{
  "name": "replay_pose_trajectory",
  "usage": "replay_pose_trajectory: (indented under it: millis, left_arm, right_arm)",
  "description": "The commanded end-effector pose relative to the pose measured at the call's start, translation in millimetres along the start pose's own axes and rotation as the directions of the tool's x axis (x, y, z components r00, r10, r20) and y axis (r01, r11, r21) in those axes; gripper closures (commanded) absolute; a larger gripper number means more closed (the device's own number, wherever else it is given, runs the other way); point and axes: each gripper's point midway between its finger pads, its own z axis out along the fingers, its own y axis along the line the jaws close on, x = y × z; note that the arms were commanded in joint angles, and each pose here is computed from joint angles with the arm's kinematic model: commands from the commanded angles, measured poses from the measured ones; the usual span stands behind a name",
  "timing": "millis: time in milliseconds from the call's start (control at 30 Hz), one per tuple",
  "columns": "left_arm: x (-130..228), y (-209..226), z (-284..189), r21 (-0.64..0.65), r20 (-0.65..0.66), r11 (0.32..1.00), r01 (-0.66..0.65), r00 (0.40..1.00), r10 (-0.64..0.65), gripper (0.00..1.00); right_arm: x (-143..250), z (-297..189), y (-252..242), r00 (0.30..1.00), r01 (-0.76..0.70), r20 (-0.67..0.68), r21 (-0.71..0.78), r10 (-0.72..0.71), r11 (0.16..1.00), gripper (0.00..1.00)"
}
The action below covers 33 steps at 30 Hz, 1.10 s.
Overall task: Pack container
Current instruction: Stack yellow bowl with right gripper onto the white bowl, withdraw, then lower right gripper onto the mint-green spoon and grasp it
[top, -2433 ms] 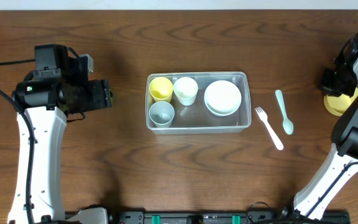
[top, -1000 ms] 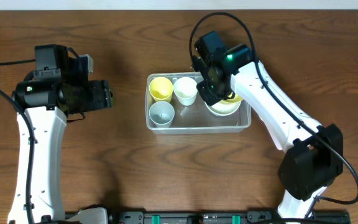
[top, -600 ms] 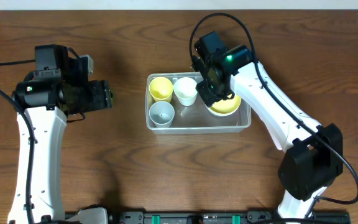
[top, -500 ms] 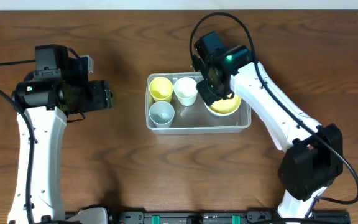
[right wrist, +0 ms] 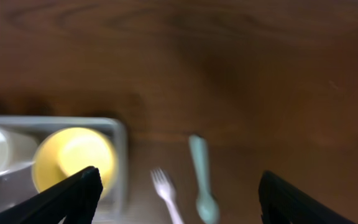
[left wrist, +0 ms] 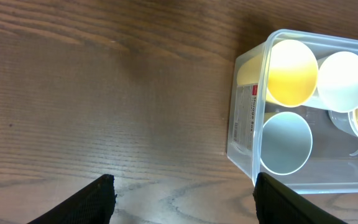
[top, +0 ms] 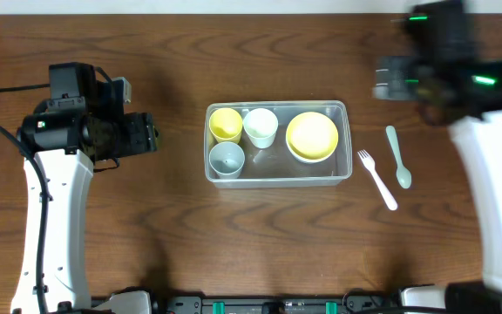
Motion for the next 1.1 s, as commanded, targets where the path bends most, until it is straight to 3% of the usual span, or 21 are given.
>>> replay_pose_trajectory:
  millis: [0, 133, 367, 667, 1067]
  left_arm:
    - [1.8, -0.2, 1.4, 0.008, -0.008, 1.0, 0.002, 1.0, -0.002, 0.28]
    - [1.8, -0.3, 1.4, 0.008, -0.008, 1.0, 0.003, 1.0, -0.003, 0.28]
    - [1.8, -0.2, 1.4, 0.008, -0.008, 1.0, 0.002, 1.0, -0.002, 0.27]
    - [1.8, -0.2, 1.4, 0.008, -0.008, 1.0, 0.001, 1.0, -0.001, 0.27]
    - [2.8, -0.1, 1.4, 0.007, -0.012, 1.0, 0.002, 1.0, -0.002, 0.27]
  right_arm:
    - [32.5, 21.8, -30.1, 0.986, -0.047, -0.162, 0.002, 0.046, 0.999, 0.14]
    - [76.9, 54.0, -56.3, 0.937, -0.056, -0.341, 0.044, 0.067, 0.998, 0.08]
    - [160.8, 117.5, -54.1, 0.816, -0.041, -0.574, 0.048, 0.062, 0.998, 0.03]
    - [200.7, 167.0, -51.7, 0.757, -0.015, -0.653, 0.024, 0.027, 1.0, 0.01]
    - [228.7, 183.0, -56.6, 0.712, -0.077, -0.699, 0.011, 0.063, 0.997, 0.01]
